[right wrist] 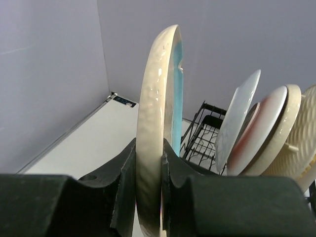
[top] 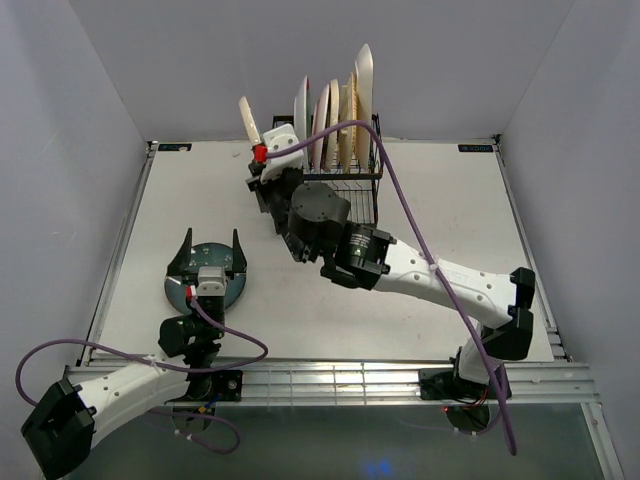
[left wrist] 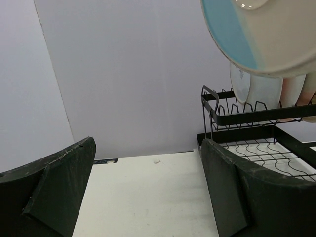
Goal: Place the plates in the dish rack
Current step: Insert the plate into the dish rack.
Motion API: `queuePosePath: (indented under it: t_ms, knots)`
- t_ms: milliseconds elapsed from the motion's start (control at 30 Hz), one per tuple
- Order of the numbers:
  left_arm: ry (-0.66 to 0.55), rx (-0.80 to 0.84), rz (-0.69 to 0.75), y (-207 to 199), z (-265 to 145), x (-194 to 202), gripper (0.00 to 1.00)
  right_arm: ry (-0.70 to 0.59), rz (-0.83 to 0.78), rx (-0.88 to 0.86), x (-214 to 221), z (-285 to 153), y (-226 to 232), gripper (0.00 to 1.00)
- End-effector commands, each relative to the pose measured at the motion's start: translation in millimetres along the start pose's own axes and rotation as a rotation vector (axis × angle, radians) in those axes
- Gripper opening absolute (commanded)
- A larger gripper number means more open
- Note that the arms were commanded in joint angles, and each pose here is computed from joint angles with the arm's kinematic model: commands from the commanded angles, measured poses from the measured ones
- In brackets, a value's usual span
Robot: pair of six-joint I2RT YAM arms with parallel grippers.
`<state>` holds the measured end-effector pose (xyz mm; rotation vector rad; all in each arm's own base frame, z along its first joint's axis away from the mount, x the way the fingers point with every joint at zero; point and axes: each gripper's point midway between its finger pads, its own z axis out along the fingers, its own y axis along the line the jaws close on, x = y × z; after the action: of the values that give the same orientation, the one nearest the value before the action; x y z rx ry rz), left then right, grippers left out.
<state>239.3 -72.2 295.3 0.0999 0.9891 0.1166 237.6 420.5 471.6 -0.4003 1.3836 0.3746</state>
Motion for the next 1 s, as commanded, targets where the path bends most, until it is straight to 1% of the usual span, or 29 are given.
queuePosePath:
  t_ms: [0,167,367,533,667,700,733,800,967]
  knots:
    - [-0.005,-0.031,0.008,7.9,-1.4,-0.7,0.98,-0.178,0.207,0.073,-72.4,19.9,-39.8,0.08]
    - [-0.006,-0.04,0.017,9.2,-1.9,0.5,0.98,-0.197,0.254,0.125,-57.8,55.1,-63.4,0.08]
    - [-0.005,-0.041,0.023,9.1,-2.1,1.7,0.98,-0.231,0.268,0.164,-43.2,81.9,-77.2,0.08]
    - [-0.003,-0.035,0.025,8.2,-2.8,2.9,0.98,-0.245,0.278,0.202,-26.1,95.4,-88.7,0.08]
    - [0.002,-0.029,0.027,6.6,-2.8,4.6,0.98,-0.261,0.295,0.26,-12.4,102.0,-107.5,0.08]
    - [0.002,-0.031,0.03,6.9,-2.5,4.3,0.98,-0.286,0.317,0.269,-14.5,102.0,-111.6,0.08]
    - [0.002,-0.031,0.03,6.8,-2.7,4.6,0.98,-0.28,0.311,0.282,-4.7,103.6,-116.2,0.08]
    - [0.003,-0.031,0.034,6.6,-2.6,5.1,0.98,-0.298,0.317,0.302,-3.1,104.0,-122.8,0.08]
    - [0.004,-0.027,0.039,5.9,-3.2,6.7,0.98,-0.293,0.302,0.34,9.7,113.8,-133.5,0.08]
